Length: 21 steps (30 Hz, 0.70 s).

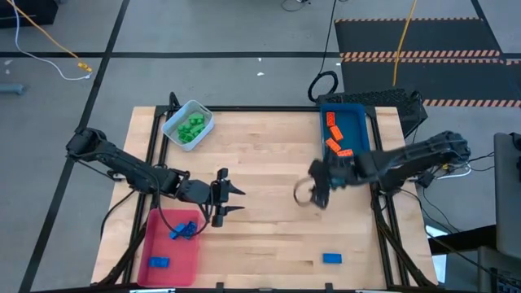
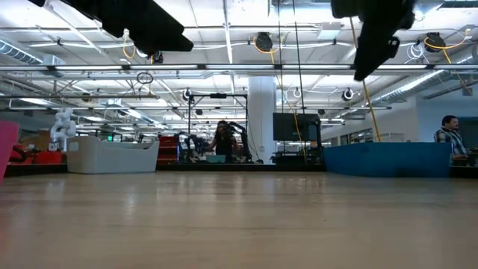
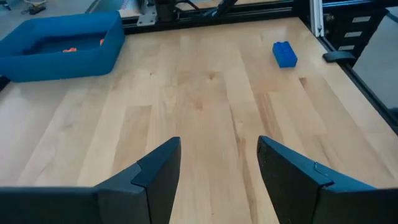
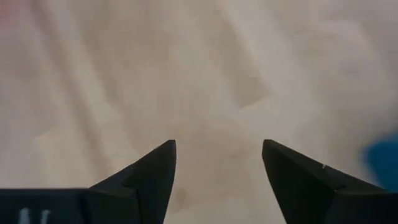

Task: Sort & place blocks by color
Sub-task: Put the blue game piece into the red bin

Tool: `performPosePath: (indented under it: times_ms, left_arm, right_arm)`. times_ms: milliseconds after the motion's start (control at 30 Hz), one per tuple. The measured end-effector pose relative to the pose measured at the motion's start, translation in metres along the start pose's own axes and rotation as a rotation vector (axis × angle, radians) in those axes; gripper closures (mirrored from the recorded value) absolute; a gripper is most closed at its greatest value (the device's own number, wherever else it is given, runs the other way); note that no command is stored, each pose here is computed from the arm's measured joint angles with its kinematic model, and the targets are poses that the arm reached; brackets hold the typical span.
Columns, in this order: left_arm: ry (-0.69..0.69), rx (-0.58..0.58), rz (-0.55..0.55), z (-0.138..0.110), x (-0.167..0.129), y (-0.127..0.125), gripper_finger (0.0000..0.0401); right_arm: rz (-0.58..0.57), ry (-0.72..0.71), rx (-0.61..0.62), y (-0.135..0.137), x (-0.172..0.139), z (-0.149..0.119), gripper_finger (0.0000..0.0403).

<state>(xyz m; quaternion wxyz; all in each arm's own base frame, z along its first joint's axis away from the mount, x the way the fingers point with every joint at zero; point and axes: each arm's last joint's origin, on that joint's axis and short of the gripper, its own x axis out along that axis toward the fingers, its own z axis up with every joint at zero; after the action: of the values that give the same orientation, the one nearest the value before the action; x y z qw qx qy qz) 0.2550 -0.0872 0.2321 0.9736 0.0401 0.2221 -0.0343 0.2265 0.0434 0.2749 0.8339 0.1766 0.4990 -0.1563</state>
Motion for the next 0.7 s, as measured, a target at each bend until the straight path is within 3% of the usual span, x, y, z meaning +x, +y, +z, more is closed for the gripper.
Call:
performPosePath:
  times_ms: [367,500,700]
  left_arm:
    - [-0.018,-0.031,0.033,0.003,0.002,0.010,0.0189]
    - [-0.025,-0.057,0.053,0.004,0.004,0.016,0.0189]
    - [-0.140,-0.091,0.095,0.015,0.005,0.030,0.0189]
  right_arm:
    - [0.250,-0.064,-0.165,0.090,0.001,-0.052,0.0197]
    - [0.206,-0.065,-0.290,0.104,0.008,-0.072,0.0197]
    - [0.120,0.070,-0.453,0.106,0.026,-0.089,0.0192]
